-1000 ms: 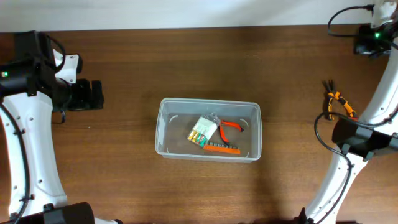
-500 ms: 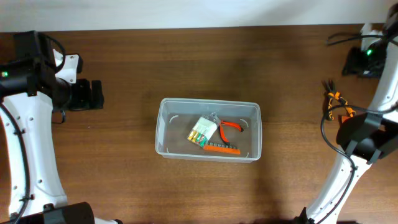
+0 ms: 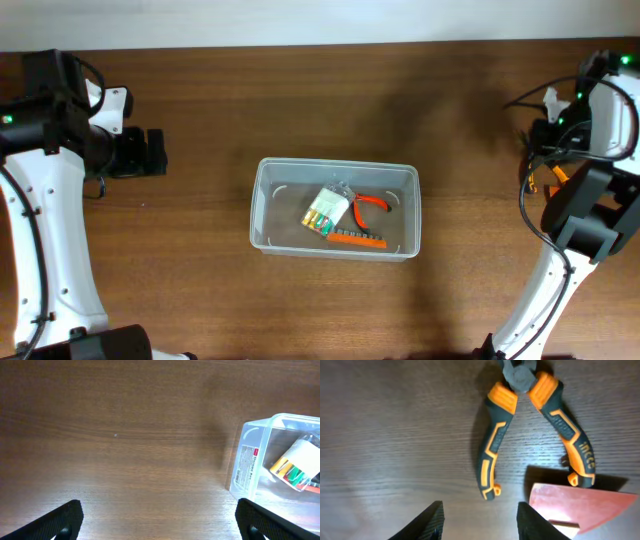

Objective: Pack container

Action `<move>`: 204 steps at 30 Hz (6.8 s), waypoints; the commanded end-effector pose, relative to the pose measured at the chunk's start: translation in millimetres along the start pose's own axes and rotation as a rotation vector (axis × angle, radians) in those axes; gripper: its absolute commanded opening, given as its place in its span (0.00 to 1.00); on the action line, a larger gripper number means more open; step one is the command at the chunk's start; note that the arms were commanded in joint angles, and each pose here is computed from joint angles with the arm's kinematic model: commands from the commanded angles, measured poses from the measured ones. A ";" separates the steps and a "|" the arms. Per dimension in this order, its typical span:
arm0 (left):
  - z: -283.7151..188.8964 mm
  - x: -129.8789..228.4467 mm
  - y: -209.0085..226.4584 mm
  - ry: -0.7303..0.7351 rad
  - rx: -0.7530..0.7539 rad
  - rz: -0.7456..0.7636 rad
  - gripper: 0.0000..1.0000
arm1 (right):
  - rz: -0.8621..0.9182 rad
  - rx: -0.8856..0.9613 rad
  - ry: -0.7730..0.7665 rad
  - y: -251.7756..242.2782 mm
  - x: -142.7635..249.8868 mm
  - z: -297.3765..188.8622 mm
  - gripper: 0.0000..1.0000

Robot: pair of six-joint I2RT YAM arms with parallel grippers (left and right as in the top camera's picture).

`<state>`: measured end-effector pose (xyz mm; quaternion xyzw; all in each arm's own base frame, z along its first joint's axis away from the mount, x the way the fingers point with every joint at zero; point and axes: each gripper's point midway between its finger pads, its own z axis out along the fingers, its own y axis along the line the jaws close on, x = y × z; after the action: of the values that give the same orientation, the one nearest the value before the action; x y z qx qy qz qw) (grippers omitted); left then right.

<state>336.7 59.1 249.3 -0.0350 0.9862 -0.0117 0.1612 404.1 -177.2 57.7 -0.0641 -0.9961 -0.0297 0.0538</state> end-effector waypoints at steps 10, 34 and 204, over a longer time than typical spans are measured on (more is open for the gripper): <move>-0.8 -3.3 -1.2 -0.009 0.009 -0.013 0.99 | -0.005 0.053 0.005 -11.9 -5.5 22.2 0.52; -0.8 -3.3 -1.2 -0.009 0.009 -0.013 0.99 | -0.007 0.045 0.024 -11.1 -3.6 57.1 0.52; -0.8 -3.4 -2.0 -0.009 0.010 -0.010 0.99 | -1.211 -0.016 0.167 406.9 158.5 30.2 0.50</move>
<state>336.7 59.1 249.3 -0.0350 0.9862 -0.0115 0.1612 288.4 250.6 53.0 0.5220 -0.8422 -0.0663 0.1175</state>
